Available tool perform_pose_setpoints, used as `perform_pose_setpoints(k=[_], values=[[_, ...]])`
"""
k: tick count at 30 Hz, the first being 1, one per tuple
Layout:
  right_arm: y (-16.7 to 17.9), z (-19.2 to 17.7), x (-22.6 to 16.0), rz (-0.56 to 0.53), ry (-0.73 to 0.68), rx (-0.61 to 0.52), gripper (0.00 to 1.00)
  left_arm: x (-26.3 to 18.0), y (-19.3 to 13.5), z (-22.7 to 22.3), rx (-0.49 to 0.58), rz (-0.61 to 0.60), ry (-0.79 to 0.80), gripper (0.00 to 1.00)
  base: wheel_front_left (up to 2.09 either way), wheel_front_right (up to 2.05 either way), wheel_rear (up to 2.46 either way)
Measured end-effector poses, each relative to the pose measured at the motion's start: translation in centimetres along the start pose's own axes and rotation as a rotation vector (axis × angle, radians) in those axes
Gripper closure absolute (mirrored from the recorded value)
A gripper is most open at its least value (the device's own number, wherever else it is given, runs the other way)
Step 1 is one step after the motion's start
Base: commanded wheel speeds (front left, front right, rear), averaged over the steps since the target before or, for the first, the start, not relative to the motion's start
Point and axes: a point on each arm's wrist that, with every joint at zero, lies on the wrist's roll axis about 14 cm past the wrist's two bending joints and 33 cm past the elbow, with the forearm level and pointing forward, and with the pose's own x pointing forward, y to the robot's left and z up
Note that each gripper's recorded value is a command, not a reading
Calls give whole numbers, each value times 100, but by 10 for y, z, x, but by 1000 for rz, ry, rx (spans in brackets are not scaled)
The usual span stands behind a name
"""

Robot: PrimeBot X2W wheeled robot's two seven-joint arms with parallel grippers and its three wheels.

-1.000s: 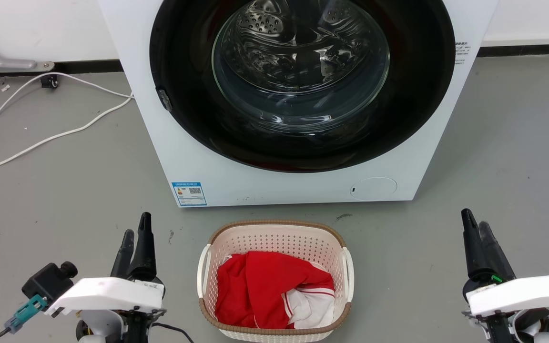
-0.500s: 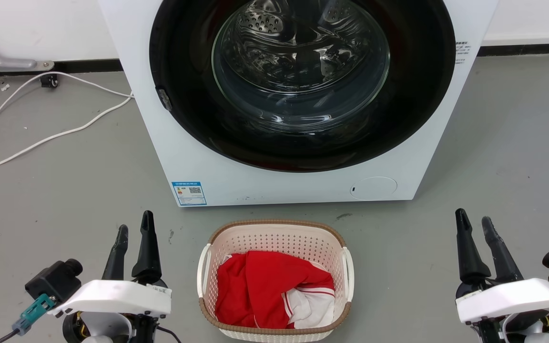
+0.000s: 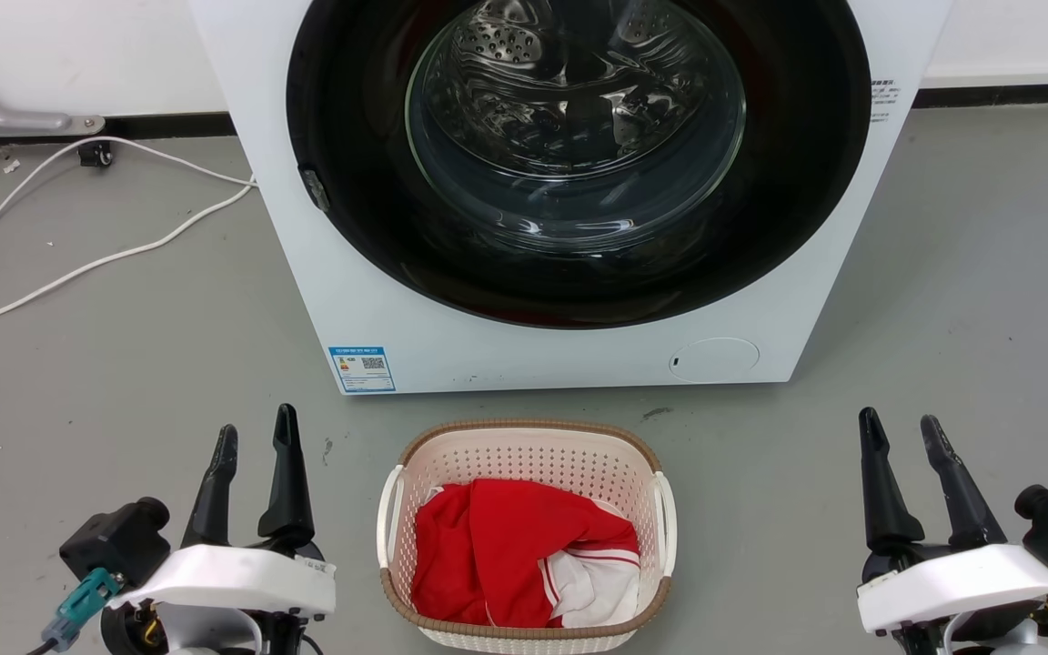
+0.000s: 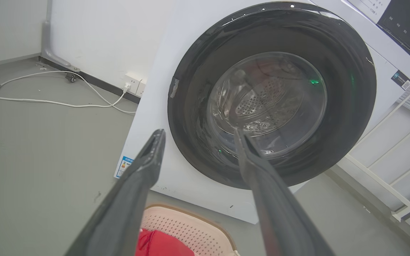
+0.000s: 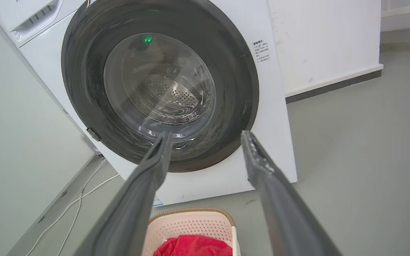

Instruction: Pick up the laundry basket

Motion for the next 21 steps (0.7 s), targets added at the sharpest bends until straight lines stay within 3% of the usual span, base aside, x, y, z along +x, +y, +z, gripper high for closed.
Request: perform_pose_setpoints(k=[21], values=[[3, -2, -5, 31, -9, -212, 0, -4, -6, -2, 228, -34, -21, 0, 0, 0, 0]])
